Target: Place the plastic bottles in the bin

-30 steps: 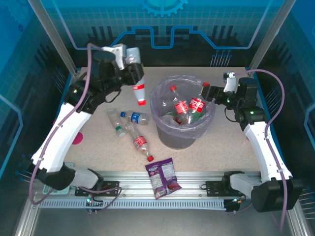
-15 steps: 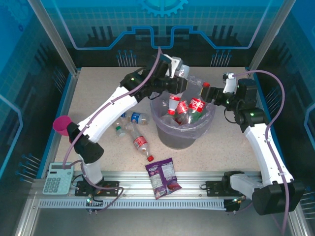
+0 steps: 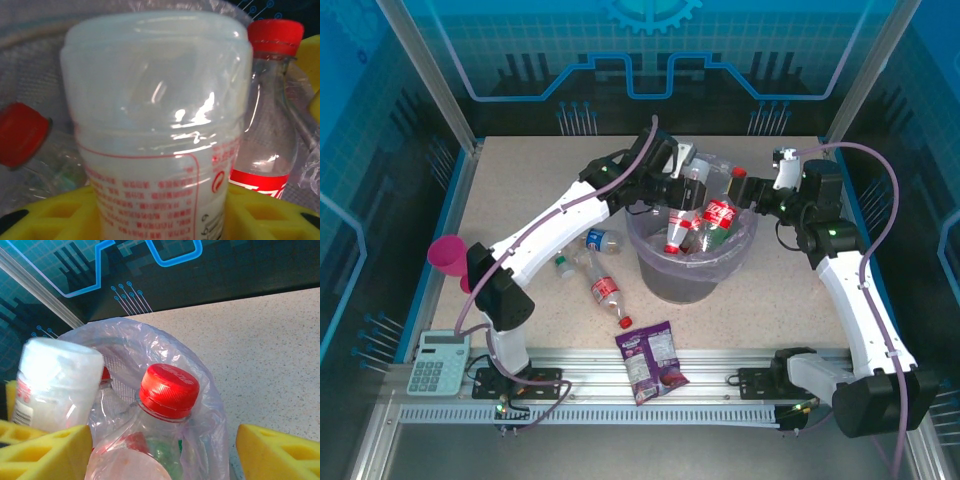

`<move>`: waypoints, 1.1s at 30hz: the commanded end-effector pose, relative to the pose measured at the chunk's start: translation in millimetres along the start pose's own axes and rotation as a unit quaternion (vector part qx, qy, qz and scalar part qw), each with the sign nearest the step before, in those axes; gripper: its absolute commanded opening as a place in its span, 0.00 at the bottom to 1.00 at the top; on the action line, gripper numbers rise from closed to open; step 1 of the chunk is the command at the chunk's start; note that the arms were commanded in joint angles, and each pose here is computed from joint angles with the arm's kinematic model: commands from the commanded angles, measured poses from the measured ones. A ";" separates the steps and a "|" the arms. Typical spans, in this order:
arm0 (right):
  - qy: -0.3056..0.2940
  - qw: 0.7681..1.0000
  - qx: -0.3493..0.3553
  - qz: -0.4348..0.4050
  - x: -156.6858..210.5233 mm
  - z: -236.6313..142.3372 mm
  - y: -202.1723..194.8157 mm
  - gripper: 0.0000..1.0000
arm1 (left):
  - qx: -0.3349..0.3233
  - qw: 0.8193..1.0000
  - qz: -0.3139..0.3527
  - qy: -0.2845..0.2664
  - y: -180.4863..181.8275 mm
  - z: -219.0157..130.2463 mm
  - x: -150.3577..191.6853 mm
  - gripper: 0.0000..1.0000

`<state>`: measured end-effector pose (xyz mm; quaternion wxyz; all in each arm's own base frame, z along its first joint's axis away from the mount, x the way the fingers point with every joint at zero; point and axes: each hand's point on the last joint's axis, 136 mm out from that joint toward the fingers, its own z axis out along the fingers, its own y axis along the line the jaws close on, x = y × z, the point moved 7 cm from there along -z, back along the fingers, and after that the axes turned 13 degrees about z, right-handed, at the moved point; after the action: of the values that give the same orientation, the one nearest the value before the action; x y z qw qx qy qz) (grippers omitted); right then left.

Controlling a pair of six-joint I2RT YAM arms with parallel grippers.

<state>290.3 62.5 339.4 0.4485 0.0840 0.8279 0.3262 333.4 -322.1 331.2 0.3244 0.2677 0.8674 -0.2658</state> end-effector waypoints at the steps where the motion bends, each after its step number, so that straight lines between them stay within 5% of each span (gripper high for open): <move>1: -0.012 1.000 -0.013 -0.014 -9.0 -5.8 13.0 0.77 | 0.038 0.999 -0.013 0.010 -8.7 1.3 6.9 0.60; 9: -0.019 0.999 -0.015 -0.027 -16.6 -13.8 20.3 0.77 | 0.042 0.999 0.010 -0.029 -13.9 -25.1 -2.1 0.85; 22: -0.020 1.000 0.004 -0.023 -12.8 -16.2 12.3 0.77 | 0.044 0.999 -0.022 -0.012 -6.1 -5.0 19.0 0.55; 28: -0.018 1.000 0.001 -0.019 -12.7 -14.1 12.2 0.77 | 0.046 0.999 -0.023 -0.014 -5.8 -7.4 21.4 0.54; 33: -0.021 1.000 -0.004 -0.019 -13.9 -15.0 14.4 0.77 | 0.033 0.998 -0.004 -0.047 -4.8 -34.7 1.9 0.65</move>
<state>287.3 60.1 355.9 0.4626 0.0782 0.8252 0.3146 318.5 -315.4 318.7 0.3191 0.2563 0.8595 -0.3061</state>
